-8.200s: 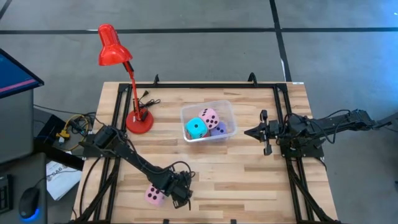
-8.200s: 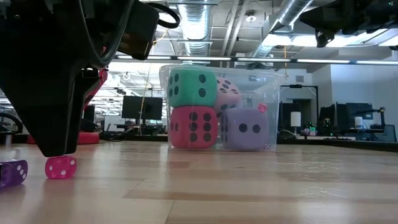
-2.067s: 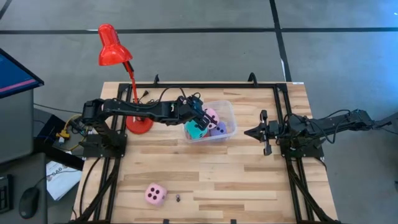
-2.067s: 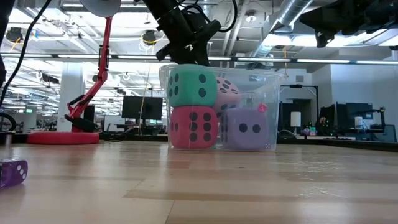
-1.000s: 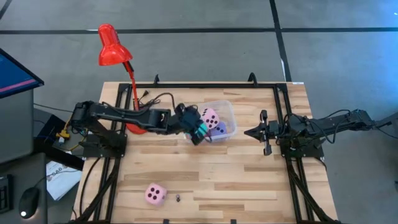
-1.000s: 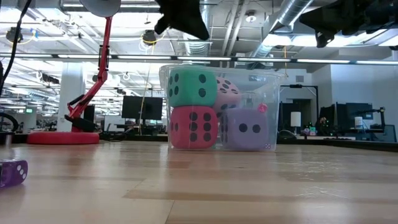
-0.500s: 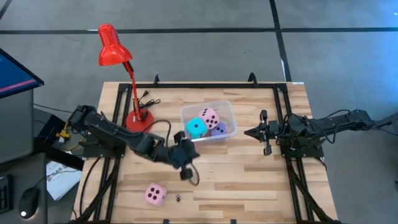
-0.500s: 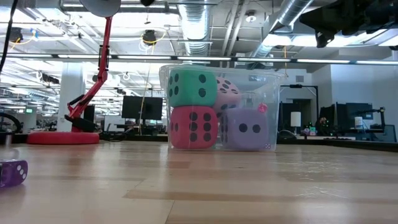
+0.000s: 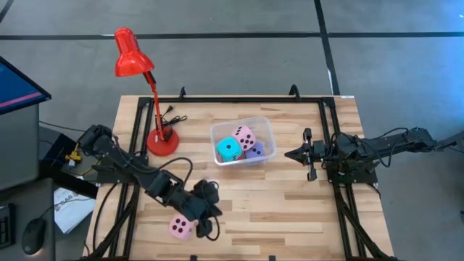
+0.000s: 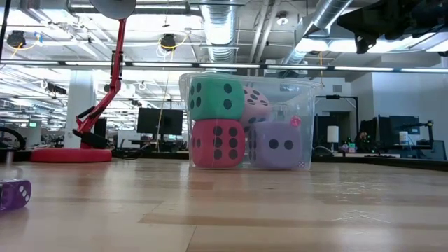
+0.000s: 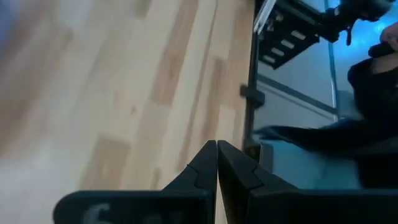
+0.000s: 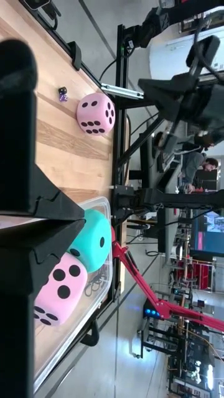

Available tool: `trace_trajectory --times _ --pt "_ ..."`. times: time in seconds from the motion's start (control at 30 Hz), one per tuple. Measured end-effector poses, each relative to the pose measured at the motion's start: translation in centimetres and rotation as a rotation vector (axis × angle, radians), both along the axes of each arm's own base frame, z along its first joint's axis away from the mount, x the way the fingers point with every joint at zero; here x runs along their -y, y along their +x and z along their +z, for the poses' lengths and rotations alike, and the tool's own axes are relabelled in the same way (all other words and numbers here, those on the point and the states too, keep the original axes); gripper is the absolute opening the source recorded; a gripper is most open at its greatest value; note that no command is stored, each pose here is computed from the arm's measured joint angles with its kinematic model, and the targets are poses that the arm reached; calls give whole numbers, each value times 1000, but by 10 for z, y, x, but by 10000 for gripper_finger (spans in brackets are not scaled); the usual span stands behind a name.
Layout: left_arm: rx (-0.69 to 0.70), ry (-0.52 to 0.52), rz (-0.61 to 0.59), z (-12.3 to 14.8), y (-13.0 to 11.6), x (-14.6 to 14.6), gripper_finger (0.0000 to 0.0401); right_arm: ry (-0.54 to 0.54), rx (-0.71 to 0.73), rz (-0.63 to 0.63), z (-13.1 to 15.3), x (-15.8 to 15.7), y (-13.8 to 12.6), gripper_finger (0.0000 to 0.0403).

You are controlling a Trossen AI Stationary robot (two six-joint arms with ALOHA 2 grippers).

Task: Pick & Place Dice
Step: Put the small purple die into the transparent bin

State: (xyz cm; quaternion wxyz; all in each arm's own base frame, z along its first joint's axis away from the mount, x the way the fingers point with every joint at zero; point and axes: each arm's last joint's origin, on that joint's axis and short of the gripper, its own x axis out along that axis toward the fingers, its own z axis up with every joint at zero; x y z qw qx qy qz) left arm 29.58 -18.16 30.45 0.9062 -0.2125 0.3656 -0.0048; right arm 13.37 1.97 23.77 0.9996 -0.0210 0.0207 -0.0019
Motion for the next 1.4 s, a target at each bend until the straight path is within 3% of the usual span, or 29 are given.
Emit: trace_trajectory --times 0.1,0.3,0.63,0.8,0.93,1.13,1.4 --pt "-93 -37 33 -12 -2 7 1 0 0 0 0 0 0 5" --pt "-265 58 11 -45 -6 20 1 0 -1 0 0 0 0 5" --pt "-381 31 -50 -73 4 28 1 -1 -4 0 -1 0 0 5" --pt "-429 79 -164 -92 8 34 1 -1 -5 0 -1 0 0 5" --pt "-442 85 -169 -105 13 38 9 -1 -5 0 -1 0 0 5" --pt "-460 100 -166 -114 15 39 43 -1 -5 0 -1 0 0 5" --pt "-449 114 -154 -114 16 39 124 -1 -5 0 -1 0 0 5"
